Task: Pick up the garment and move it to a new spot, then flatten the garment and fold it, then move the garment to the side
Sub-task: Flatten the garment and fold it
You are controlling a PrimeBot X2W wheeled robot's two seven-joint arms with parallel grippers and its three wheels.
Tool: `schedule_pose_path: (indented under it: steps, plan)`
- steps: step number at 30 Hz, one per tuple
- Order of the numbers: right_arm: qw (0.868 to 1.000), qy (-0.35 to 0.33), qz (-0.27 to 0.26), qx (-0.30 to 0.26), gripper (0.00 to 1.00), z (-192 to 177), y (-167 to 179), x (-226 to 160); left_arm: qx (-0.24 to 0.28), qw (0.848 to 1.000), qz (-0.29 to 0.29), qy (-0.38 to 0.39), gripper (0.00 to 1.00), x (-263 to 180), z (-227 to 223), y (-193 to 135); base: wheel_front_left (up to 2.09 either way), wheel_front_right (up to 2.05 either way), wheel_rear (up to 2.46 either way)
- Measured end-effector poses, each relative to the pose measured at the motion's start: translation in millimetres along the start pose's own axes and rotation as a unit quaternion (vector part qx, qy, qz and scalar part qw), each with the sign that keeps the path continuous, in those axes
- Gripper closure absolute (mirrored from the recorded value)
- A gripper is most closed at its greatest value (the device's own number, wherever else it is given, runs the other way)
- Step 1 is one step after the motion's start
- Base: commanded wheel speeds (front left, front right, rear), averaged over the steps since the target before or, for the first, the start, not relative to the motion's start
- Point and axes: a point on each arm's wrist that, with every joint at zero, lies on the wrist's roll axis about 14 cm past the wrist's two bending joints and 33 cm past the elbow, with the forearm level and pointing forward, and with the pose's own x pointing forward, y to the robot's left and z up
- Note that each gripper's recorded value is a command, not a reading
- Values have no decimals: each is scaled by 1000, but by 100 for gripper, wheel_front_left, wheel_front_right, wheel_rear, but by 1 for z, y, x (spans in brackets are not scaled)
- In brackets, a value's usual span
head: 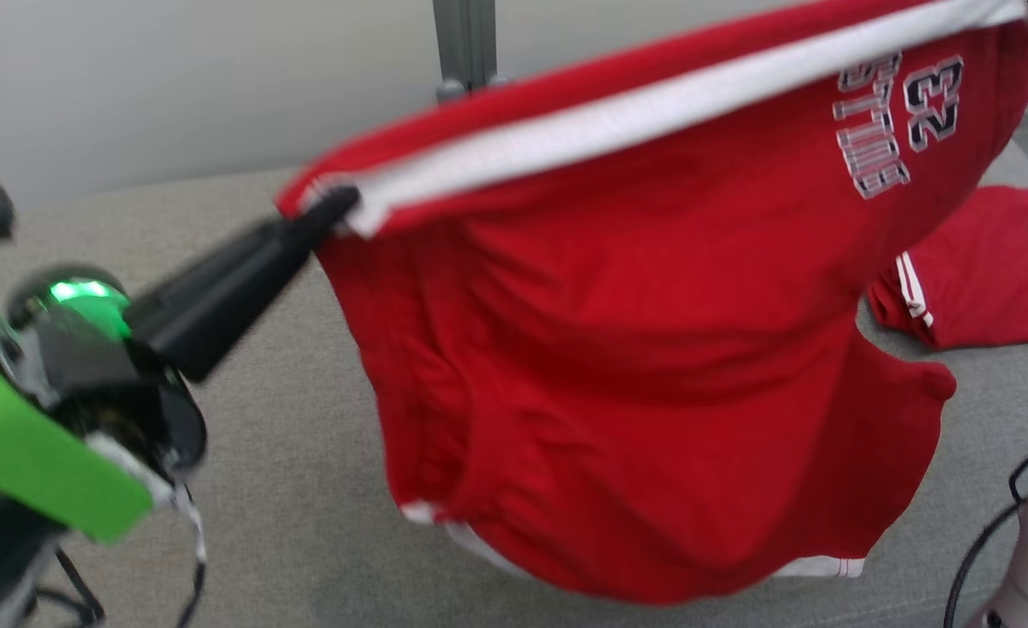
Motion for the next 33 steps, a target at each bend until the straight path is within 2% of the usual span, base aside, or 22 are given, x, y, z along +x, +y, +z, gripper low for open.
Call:
schedule_pose_path:
  steps: [2, 4, 6, 8, 12, 14, 17, 20, 22, 24, 26, 28, 33]
  plan:
    - [1000, 13, -4, -9, 100, -7, -5, 28, 21, 999, 35, 4, 100, 13, 16, 34, 0, 0, 0]
    - [999, 32, -15, -31, 100, -22, -12, 55, 19, 997, 70, 4, 100, 24, 26, 72, 0, 0, 0]
    - [999, 40, -15, -30, 100, -36, -17, 83, 47, 994, 103, 12, 100, 36, 32, 109, 0, 0, 0]
    - [998, 34, -17, -41, 100, -46, -23, 115, 87, 986, 139, 6, 100, 49, 44, 152, 0, 0, 0]
    - [999, -3, -14, -31, 100, -61, -33, 166, 110, 979, 164, -44, 100, 81, 60, 213, 0, 0, 0]
    - [1000, -14, -12, -14, 100, -76, -39, 182, 115, 977, 170, -65, 100, 93, 60, 237, 0, 0, 0]
    - [1000, 15, -14, -6, 100, -128, -50, 189, 105, 973, 192, -76, 100, 99, 42, 276, 0, 0, 0]
    - [997, 64, -38, 7, 100, -193, -73, 167, 101, 971, 213, -40, 100, 93, -5, 305, 0, 0, 0]
    - [991, 109, -71, 12, 100, -238, -95, 129, 85, 975, 205, -2, 100, 86, -52, 306, 0, 0, 0]
    - [985, 137, -104, 18, 100, -264, -113, 92, 60, 978, 196, 27, 100, 73, -92, 297, 0, 0, 0]
    - [978, 158, -133, 23, 100, -280, -124, 55, 45, 978, 193, 63, 100, 51, -129, 287, 0, 0, 0]
    - [969, 181, -166, 23, 100, -293, -134, 11, 7, 976, 195, 95, 100, 25, -168, 270, 0, 0, 0]
    - [947, 226, -226, 31, 100, -295, -139, -84, -52, 967, 194, 154, 100, -29, -234, 217, 0, 0, 0]
